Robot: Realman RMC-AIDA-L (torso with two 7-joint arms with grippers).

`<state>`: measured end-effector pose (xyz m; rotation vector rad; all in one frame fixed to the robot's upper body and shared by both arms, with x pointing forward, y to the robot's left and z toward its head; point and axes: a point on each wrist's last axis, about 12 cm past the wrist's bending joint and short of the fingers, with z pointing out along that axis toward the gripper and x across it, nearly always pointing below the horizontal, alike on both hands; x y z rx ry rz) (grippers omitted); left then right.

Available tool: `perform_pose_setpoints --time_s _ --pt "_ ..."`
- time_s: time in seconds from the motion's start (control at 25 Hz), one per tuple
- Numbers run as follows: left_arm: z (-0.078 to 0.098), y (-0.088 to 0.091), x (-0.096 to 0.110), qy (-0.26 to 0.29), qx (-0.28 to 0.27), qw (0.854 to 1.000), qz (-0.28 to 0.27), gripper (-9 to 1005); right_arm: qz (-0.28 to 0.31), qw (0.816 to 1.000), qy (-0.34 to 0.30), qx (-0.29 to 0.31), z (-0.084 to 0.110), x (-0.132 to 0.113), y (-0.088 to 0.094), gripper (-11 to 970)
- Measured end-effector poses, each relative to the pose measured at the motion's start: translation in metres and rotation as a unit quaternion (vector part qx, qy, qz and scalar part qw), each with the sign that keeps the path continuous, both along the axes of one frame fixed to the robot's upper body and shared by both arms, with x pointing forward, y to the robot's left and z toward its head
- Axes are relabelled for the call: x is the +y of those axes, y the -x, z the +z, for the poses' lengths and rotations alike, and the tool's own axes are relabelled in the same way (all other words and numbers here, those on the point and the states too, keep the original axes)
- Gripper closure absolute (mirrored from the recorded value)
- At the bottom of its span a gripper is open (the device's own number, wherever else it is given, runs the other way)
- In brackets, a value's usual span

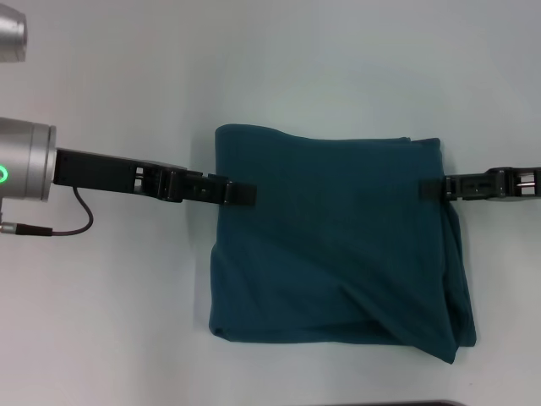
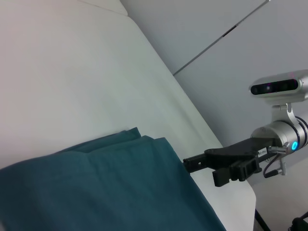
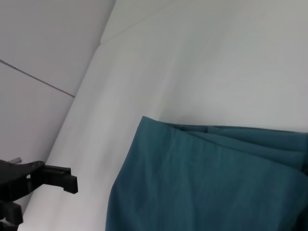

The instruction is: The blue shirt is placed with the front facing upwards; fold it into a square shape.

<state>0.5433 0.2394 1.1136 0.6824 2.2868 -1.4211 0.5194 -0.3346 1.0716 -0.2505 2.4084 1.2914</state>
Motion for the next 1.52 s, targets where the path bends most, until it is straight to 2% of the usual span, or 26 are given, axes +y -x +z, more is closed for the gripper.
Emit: perform_pose_setpoints --time_s 0.28,0.6,0.8,0.92,1.12,1.52 --pt "-0.001 -0.001 0.000 -0.002 -0.002 1.000 0.002 109 -0.003 1.000 0.001 0.001 0.000 0.002 -0.003 201" --pt "-0.001 -0.002 0.002 -0.005 -0.009 1.000 0.003 110 -0.028 0.999 0.023 0.038 -0.006 -0.001 -0.006 214" --pt "-0.002 -0.002 0.003 -0.005 -0.009 1.000 0.003 109 -0.030 0.998 0.026 0.048 -0.006 0.000 -0.006 455" --pt "-0.002 -0.001 0.003 -0.005 -0.009 1.000 0.003 109 -0.028 0.998 0.026 0.047 -0.005 0.000 -0.006 702" --pt "-0.002 -0.002 0.003 -0.005 -0.010 1.000 0.003 110 -0.028 0.998 0.024 0.045 -0.004 -0.001 -0.007 898" --pt "-0.004 -0.002 0.004 -0.006 -0.007 1.000 0.009 109 -0.028 0.999 0.010 0.014 0.009 -0.001 -0.016 945"
